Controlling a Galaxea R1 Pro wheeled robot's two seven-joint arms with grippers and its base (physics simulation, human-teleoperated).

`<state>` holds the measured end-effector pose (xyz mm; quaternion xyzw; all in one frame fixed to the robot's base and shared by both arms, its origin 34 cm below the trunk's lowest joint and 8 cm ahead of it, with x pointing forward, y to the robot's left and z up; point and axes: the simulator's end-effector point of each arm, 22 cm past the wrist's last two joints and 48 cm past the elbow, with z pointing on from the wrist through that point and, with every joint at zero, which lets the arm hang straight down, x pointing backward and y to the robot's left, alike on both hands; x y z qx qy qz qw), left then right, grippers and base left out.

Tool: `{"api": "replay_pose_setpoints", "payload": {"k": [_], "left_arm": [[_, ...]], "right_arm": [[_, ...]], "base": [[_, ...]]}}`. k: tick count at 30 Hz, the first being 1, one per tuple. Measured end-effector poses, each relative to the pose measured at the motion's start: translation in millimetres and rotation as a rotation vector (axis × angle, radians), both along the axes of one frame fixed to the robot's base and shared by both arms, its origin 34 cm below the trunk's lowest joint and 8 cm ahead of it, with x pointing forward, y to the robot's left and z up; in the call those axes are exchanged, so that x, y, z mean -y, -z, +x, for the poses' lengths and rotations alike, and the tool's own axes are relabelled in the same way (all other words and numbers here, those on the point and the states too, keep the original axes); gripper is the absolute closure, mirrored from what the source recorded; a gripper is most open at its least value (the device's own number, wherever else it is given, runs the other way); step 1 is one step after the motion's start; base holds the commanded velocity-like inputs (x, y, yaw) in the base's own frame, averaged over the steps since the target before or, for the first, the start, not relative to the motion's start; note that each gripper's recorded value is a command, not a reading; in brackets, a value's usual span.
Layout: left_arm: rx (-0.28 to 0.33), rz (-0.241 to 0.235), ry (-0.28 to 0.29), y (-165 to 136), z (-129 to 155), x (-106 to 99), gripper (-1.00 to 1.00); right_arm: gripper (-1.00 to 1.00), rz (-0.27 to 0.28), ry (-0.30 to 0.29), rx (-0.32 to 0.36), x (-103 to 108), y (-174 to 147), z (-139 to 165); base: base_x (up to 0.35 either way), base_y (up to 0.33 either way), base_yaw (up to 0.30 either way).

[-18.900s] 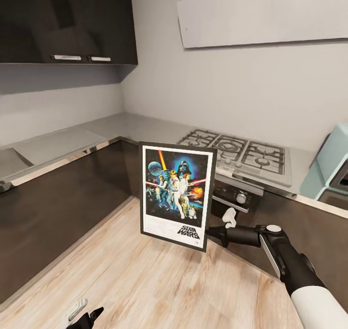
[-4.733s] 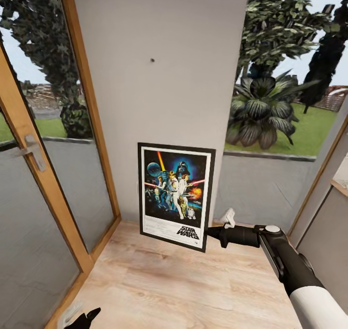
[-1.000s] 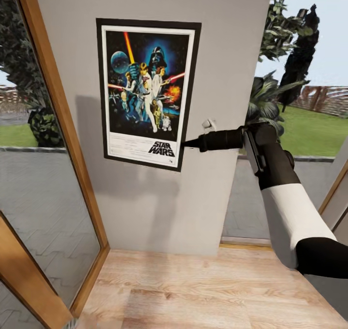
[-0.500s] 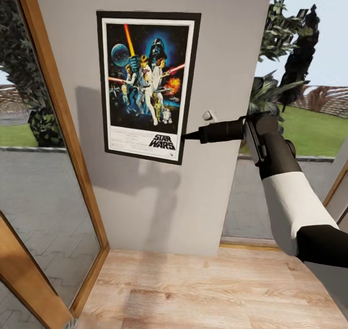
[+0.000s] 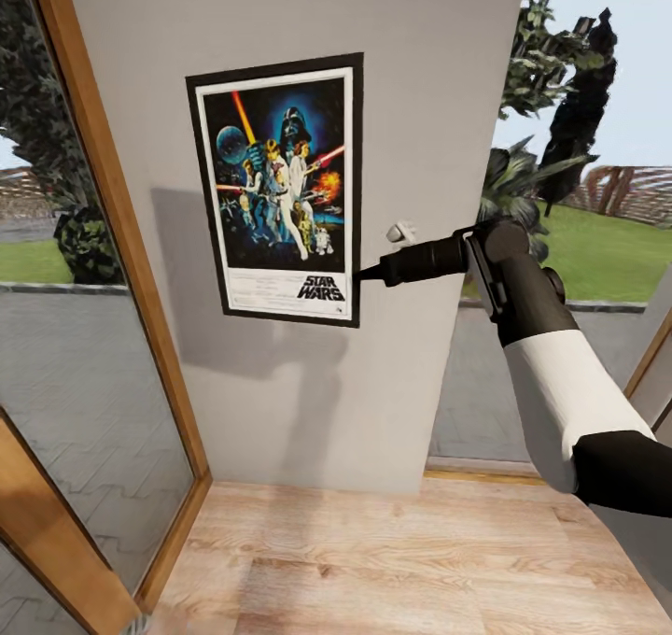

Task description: Pick up the poster from the kitchen countertop and hang it on one of the wall nails in the kitchen.

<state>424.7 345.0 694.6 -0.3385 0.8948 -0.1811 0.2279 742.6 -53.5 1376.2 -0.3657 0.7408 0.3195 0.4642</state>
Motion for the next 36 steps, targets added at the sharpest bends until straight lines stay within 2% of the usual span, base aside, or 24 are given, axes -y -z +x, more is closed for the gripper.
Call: {"api": "replay_pose_setpoints", "payload": {"k": [9,10,12,14,36], "left_arm": [[0.000,0.001,0.000,0,0,-1,-1.00],[0.000,0.001,0.000,0,0,-1,-1.00],[-0.001,0.002,0.000,0,0,-1,-1.00],[-0.001,0.002,-0.001,0,0,-1,-1.00],[-0.001,0.002,-0.001,0,0,-1,-1.00]], "right_arm": [[1.00,0.002,-0.005,0.012,-1,-4,-2],[1.00,0.012,-0.020,0.037,-4,-15,-8],[1.00,0.013,-0.031,0.044,-5,-17,-11],[1.00,0.033,-0.089,0.041,-12,-22,-24],[1.00,0.035,-0.101,0.034,-13,-21,-25]], "base": [[0.000,0.000,0.000],[0.000,0.000,0.000],[0.000,0.000,0.000],[0.000,0.000,0.000],[0.007,0.000,0.000]]}}
